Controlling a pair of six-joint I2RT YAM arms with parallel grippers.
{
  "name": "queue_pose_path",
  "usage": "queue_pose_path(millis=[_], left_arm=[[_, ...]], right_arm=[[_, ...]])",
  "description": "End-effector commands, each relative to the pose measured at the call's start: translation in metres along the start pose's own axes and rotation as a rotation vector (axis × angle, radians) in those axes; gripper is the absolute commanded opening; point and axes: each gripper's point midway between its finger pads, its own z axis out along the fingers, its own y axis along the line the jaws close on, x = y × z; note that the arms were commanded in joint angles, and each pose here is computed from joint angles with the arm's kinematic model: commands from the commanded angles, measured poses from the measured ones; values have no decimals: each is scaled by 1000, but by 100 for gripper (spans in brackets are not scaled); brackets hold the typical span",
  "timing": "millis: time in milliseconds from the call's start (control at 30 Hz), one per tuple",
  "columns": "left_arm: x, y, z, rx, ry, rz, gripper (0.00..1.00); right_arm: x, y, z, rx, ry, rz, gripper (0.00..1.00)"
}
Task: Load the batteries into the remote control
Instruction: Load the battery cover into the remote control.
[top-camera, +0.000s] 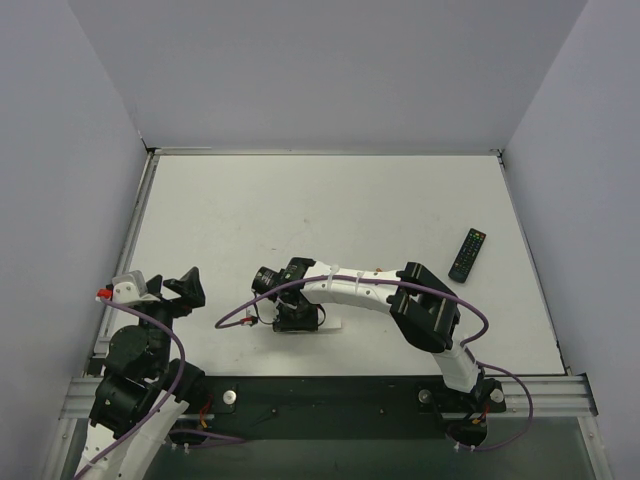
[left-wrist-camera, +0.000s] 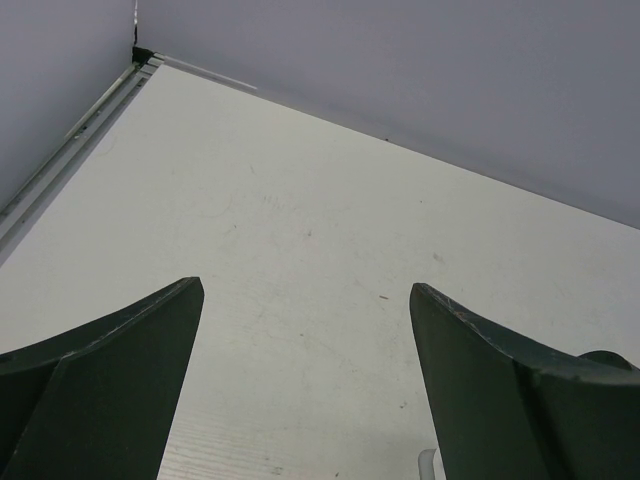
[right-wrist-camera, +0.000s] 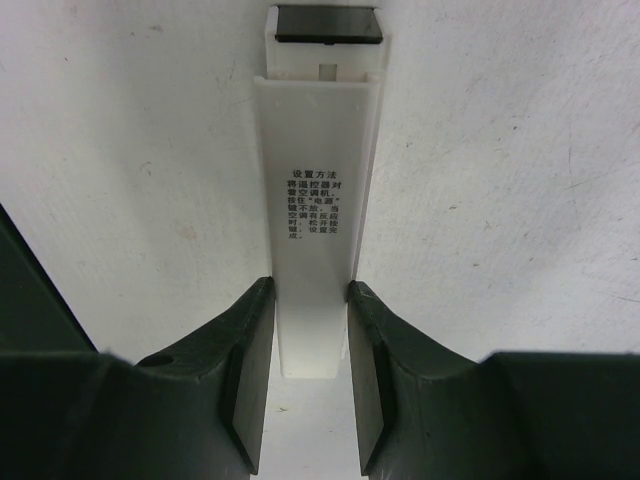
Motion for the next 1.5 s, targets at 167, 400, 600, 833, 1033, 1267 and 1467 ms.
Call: queue_pose_path(millis=[167,400,600,833,1033,1267,1467], left_arm=[[-14,-2,-6,28,-61,-41,95],[-14,-3,-6,30,-61,-41,95],[-14,-3,-6,30,-61,-41,95],[-14,-3,-6,31,-61,-41,95],[-14,-3,-6,33,-60,-40,95],[-12,-5,-5,38,-50,-43,95],[-3,-11,-3,55,-10,-70,95]], right_arm=[[5,2,-5,0,40,-18,17],[2,1,-9,2,25,-21,22],[0,-1,-12,10,14,-30,29],[-6,-1,-19,18,-10,-40,35],[-8,1,-23,19,-23,-48,37],[-14,6,-49,21,-107,-9,49],[-7,6,-76,20,-222,147,57]])
